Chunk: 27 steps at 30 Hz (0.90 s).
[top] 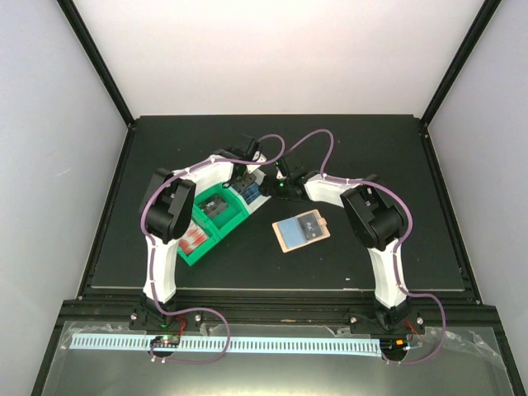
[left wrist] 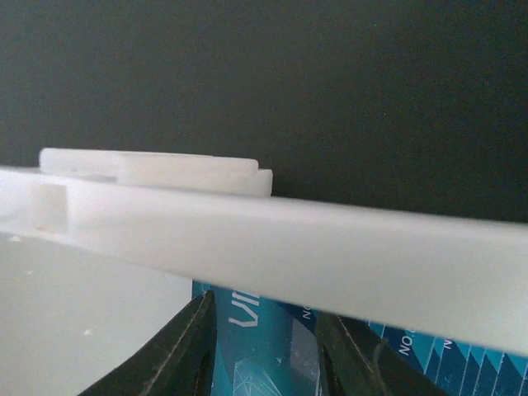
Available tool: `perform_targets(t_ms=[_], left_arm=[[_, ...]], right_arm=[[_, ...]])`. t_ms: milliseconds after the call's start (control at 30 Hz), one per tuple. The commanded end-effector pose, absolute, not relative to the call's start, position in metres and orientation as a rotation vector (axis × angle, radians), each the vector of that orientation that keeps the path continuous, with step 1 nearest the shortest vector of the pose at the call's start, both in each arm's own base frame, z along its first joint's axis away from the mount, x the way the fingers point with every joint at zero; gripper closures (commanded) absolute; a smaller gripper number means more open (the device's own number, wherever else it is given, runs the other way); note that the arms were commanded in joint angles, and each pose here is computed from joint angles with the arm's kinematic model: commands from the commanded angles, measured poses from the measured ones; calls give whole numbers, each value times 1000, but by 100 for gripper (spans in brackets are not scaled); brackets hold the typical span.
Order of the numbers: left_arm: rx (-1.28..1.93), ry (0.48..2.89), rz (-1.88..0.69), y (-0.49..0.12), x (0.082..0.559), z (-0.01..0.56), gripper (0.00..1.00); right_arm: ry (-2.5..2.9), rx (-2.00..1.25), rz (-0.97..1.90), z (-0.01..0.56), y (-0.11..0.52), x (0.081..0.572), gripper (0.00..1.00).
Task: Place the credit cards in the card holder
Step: Pick up the credit card from the storage box.
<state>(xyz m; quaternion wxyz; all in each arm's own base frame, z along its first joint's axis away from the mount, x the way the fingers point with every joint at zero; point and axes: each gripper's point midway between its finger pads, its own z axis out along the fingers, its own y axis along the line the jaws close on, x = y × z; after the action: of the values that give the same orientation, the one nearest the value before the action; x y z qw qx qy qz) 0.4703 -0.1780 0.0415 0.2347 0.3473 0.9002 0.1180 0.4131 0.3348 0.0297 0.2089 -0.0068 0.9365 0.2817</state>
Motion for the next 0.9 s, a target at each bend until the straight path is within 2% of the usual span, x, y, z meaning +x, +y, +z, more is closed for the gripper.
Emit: perform_targets(t_ms=[0, 133, 433, 867], left_arm=[[903, 2468, 487, -155, 484, 38, 67], [868, 2451, 511, -150, 489, 48, 74], [820, 2415, 518, -145, 495, 69, 80], [775, 2393, 532, -136, 499, 85, 84]], right_arm=[[2751, -9, 672, -11, 319, 388, 43], [2752, -6, 671, -11, 319, 388, 43], [2757, 5, 666, -13, 318, 388, 43], [2762, 16, 657, -15, 316, 387, 43]])
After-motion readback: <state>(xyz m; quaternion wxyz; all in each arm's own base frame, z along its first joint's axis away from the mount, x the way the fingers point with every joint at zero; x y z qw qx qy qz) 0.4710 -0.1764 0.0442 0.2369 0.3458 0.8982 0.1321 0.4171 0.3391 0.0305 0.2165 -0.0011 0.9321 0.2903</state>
